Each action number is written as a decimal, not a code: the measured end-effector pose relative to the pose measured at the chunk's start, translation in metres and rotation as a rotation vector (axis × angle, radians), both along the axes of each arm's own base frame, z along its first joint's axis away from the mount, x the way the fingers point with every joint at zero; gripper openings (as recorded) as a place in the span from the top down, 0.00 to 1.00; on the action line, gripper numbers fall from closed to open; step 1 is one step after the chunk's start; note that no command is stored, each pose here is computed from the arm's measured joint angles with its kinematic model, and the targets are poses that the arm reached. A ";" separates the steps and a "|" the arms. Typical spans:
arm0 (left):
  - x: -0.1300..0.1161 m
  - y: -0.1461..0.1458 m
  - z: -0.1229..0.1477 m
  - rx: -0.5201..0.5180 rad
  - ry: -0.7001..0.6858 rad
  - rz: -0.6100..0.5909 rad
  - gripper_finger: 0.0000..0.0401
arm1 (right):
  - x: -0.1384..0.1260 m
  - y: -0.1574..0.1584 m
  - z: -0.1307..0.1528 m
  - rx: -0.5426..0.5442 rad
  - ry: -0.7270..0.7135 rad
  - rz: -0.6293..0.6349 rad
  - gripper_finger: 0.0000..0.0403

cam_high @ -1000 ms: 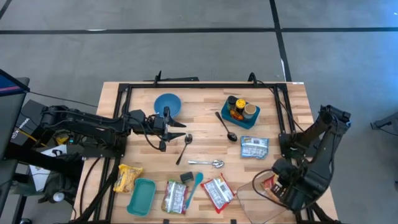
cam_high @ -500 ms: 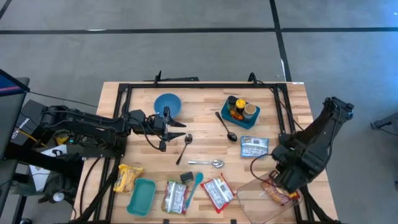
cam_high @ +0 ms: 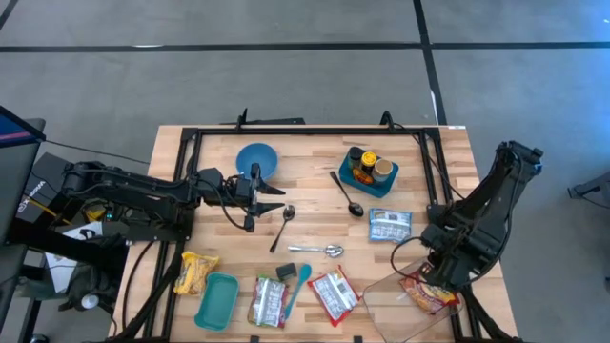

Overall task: Pick & Place Food Item
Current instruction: Adjust the transparent bin

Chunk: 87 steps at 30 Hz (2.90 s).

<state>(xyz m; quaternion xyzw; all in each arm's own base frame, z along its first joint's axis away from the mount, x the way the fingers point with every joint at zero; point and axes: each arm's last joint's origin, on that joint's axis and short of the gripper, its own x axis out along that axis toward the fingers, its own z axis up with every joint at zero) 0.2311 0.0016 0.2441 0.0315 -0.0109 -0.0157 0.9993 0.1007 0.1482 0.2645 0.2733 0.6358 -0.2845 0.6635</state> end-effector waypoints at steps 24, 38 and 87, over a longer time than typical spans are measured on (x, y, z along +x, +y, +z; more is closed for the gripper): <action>0.000 0.000 0.000 0.000 0.000 -0.001 0.66 | -0.002 0.001 -0.021 0.011 0.015 -0.007 0.81; 0.000 0.000 -0.001 0.000 0.007 -0.003 0.66 | -0.006 0.005 -0.031 0.025 0.006 -0.001 0.85; 0.000 0.000 -0.001 0.000 0.007 -0.004 0.66 | -0.021 0.000 -0.017 0.048 -0.013 -0.081 0.87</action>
